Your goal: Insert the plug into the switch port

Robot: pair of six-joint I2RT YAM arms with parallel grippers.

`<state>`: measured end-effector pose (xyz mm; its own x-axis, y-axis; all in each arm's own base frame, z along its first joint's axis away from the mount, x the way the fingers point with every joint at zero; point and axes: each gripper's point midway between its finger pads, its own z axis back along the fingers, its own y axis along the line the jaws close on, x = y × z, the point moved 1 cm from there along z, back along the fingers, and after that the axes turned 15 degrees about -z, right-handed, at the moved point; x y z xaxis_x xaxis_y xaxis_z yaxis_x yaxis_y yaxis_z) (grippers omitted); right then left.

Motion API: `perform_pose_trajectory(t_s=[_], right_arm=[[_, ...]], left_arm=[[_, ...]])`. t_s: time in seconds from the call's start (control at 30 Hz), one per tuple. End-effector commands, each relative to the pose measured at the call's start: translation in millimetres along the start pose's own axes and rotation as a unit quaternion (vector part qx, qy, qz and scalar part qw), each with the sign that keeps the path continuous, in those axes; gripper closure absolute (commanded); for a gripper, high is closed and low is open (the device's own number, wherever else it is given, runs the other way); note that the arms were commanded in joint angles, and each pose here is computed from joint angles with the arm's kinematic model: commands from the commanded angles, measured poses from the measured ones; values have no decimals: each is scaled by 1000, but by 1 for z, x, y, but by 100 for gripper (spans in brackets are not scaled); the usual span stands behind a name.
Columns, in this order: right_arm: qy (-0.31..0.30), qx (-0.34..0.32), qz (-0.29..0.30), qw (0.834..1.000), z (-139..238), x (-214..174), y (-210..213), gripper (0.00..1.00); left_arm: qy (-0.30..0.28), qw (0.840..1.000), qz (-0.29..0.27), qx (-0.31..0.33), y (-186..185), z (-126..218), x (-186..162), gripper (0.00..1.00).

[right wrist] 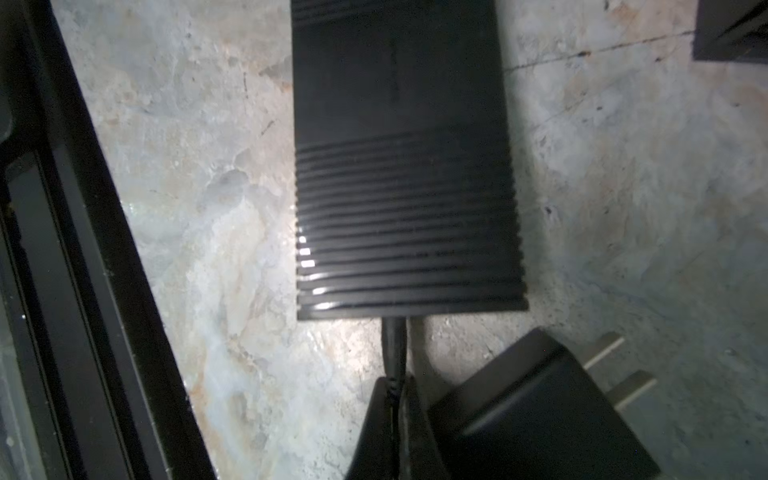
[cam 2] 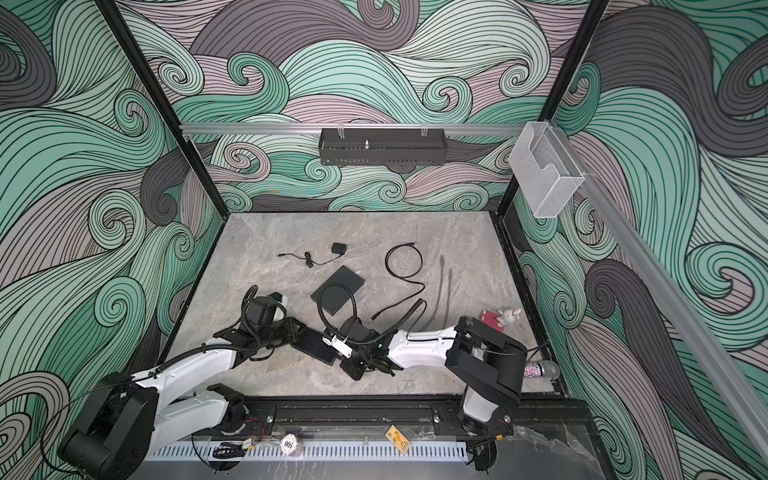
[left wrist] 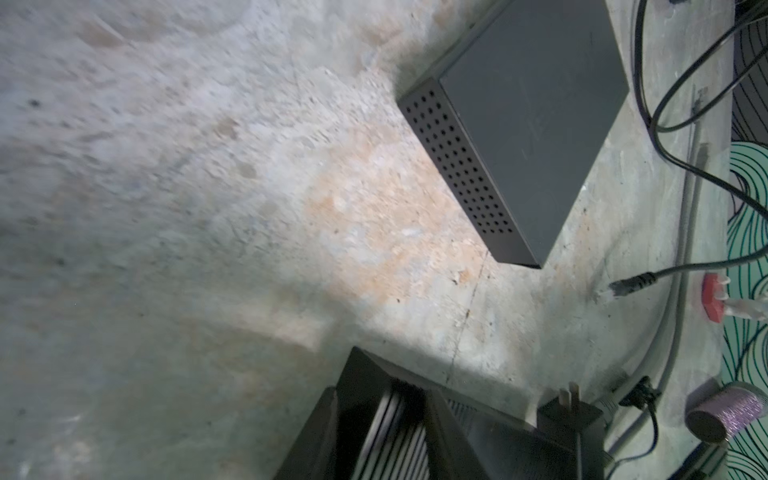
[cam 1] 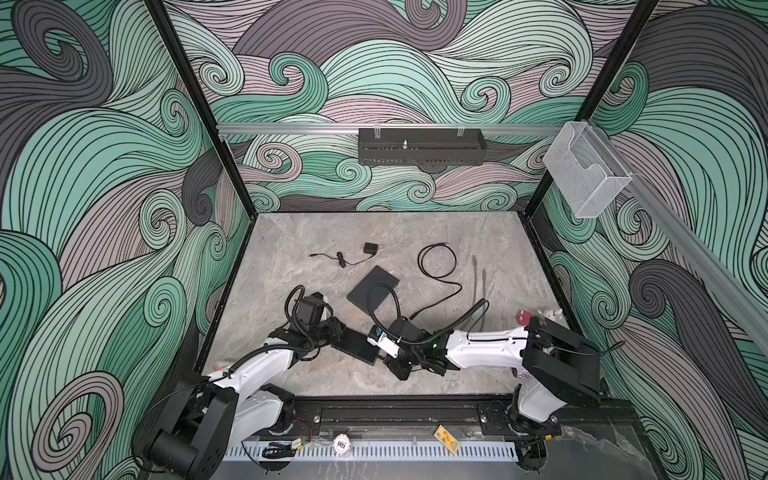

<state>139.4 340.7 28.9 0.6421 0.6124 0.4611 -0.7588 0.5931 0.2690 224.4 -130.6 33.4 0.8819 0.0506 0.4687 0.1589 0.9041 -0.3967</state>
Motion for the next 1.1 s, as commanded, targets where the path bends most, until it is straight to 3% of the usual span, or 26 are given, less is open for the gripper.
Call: perform_pose_trajectory(t_s=[0.0,0.17,0.63,0.73,0.8,0.9,1.07], right_arm=[[-122,30,20,992,18,88,27,100],[-106,13,24,994,16,93,25,100],[-153,61,18,986,10,112,39,99],[-155,55,20,986,16,108,36,95],[-147,50,15,988,20,103,32,89],[-128,47,10,991,24,92,28,72],[-112,50,2,992,45,72,26,63]], left_arm=[[160,985,11,-57,-20,4,-76,72],[167,985,-3,-45,-22,2,-78,72],[169,985,6,-37,-20,-1,-80,71],[164,986,3,-24,-18,2,-75,62],[154,988,-3,-3,-15,6,-67,51],[123,991,-11,57,-7,17,-40,39],[67,990,-29,121,-13,46,20,37]])
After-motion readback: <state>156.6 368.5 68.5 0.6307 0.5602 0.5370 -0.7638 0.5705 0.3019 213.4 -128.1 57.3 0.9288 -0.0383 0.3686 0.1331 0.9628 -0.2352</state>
